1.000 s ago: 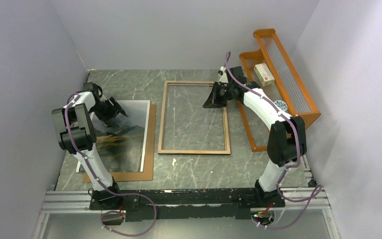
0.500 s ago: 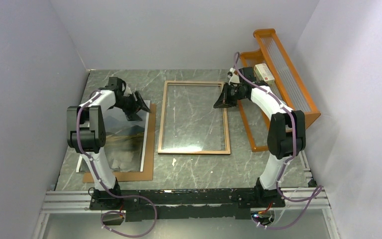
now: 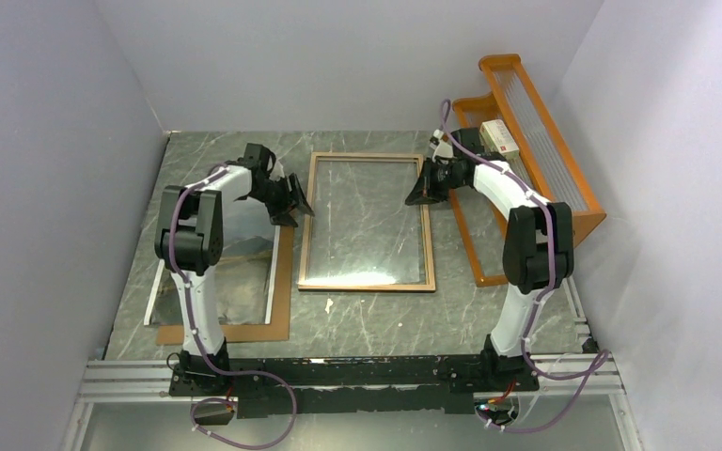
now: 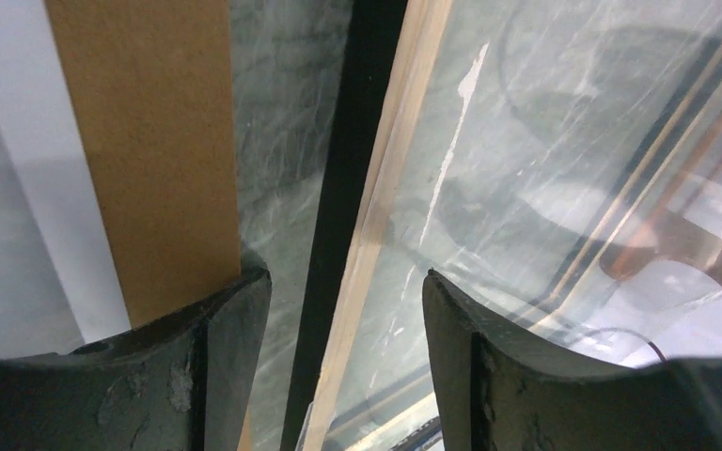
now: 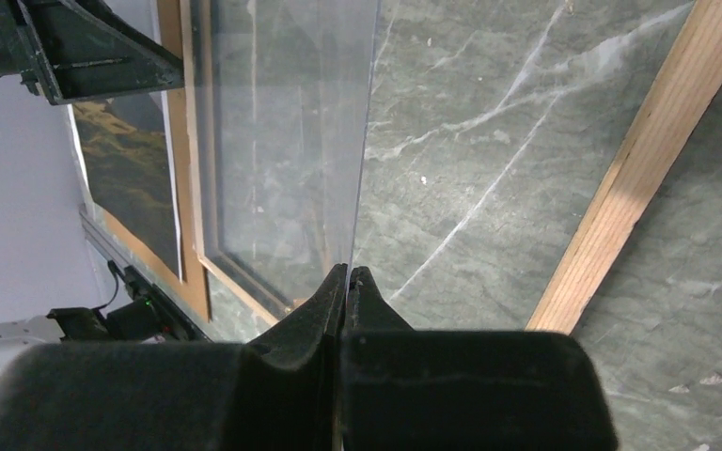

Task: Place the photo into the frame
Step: Place the photo frame item in the photo frame.

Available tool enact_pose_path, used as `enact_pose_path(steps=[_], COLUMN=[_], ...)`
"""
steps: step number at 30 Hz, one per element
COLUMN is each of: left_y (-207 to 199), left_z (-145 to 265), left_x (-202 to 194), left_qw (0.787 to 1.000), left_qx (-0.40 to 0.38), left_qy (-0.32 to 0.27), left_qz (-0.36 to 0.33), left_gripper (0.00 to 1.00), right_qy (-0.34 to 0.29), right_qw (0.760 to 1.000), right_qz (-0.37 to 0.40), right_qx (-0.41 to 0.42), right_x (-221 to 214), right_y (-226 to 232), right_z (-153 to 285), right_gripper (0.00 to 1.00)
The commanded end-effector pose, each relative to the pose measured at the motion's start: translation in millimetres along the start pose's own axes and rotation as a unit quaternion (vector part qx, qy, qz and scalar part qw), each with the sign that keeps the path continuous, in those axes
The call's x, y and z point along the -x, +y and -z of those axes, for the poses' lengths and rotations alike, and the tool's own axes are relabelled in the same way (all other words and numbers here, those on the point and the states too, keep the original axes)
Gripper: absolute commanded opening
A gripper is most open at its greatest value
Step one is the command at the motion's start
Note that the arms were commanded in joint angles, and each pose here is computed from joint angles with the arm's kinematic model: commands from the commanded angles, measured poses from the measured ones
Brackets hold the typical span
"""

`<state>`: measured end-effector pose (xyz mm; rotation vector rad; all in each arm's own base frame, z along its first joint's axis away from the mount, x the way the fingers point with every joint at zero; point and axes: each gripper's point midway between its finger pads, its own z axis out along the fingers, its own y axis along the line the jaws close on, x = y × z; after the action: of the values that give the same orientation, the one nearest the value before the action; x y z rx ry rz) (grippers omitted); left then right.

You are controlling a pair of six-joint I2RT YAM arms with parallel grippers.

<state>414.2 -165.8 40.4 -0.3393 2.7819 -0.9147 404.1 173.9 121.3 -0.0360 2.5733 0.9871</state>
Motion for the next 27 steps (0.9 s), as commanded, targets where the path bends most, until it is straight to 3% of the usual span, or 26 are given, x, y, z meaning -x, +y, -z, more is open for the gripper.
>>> enact_pose_path(steps=[1, 16, 27], left_y=[3.1, 16.1, 20.4], left_z=[-1.7, -18.9, -29.2], left_x=[1.0, -3.4, -6.1], left_qw=[1.000, 0.998, 0.997], left_qx=[0.017, 0.059, 0.077], left_qy=[0.003, 0.023, 0.029], left_qz=[-0.010, -0.007, -0.009], left_gripper=[0.66, 0.60, 0.50], right_qy=[-0.017, -0.002, -0.002], right_qw=[0.999, 0.997, 0.997], right_qz=[0.038, 0.023, -0.003], right_qx=[0.004, -0.068, -0.071], right_x=[18.3, 26.5, 18.9], right_y=[2.3, -38.3, -48.1], right_z=[3.7, -11.4, -17.9], right_gripper=[0.00, 0.00, 0.00])
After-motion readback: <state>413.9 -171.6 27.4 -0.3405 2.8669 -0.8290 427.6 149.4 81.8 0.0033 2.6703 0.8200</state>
